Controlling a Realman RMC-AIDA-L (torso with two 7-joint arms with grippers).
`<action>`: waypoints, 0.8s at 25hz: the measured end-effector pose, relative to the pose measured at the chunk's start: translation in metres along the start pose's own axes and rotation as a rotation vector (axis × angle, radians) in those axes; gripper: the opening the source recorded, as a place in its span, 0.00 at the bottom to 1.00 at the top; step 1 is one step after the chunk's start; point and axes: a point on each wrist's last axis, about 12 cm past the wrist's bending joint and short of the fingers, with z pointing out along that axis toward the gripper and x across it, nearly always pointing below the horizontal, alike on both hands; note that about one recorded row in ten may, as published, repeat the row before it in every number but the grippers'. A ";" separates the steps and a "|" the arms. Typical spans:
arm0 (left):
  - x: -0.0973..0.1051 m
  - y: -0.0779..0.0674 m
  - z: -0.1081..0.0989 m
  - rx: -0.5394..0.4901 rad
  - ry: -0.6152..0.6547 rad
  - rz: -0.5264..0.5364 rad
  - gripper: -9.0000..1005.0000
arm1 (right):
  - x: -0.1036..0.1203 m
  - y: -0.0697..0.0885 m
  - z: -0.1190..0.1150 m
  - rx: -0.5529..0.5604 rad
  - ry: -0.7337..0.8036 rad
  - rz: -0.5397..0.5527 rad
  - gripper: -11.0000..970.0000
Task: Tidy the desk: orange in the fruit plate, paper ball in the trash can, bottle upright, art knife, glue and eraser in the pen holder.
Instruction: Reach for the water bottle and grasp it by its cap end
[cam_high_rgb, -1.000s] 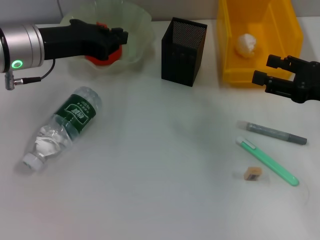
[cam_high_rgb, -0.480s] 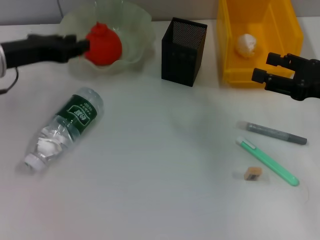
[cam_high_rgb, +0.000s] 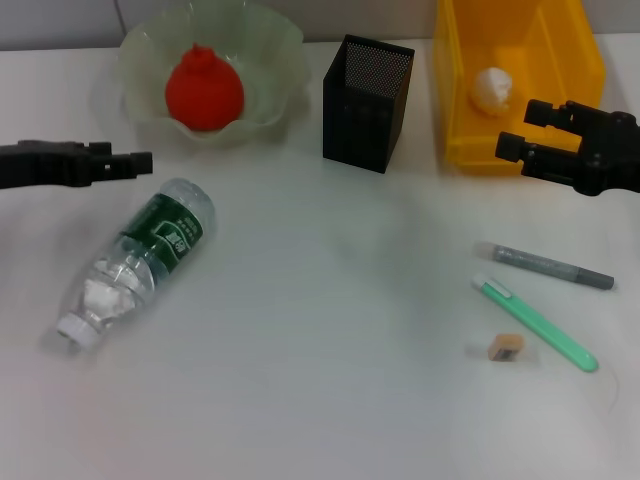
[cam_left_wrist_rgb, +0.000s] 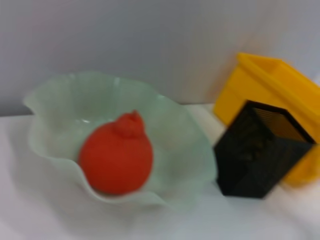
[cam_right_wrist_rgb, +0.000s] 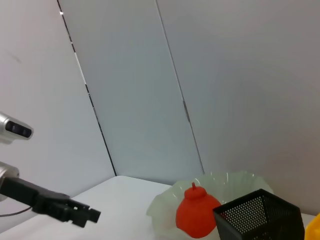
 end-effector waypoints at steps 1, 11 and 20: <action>0.001 -0.001 -0.002 0.015 0.012 0.005 0.68 | -0.001 0.000 0.001 -0.002 0.000 -0.002 0.80; 0.011 -0.013 0.011 0.069 0.108 0.076 0.77 | -0.007 -0.001 0.009 -0.016 -0.001 -0.020 0.80; 0.007 -0.021 0.038 0.030 0.171 0.145 0.77 | -0.008 -0.002 0.010 -0.009 0.002 -0.022 0.80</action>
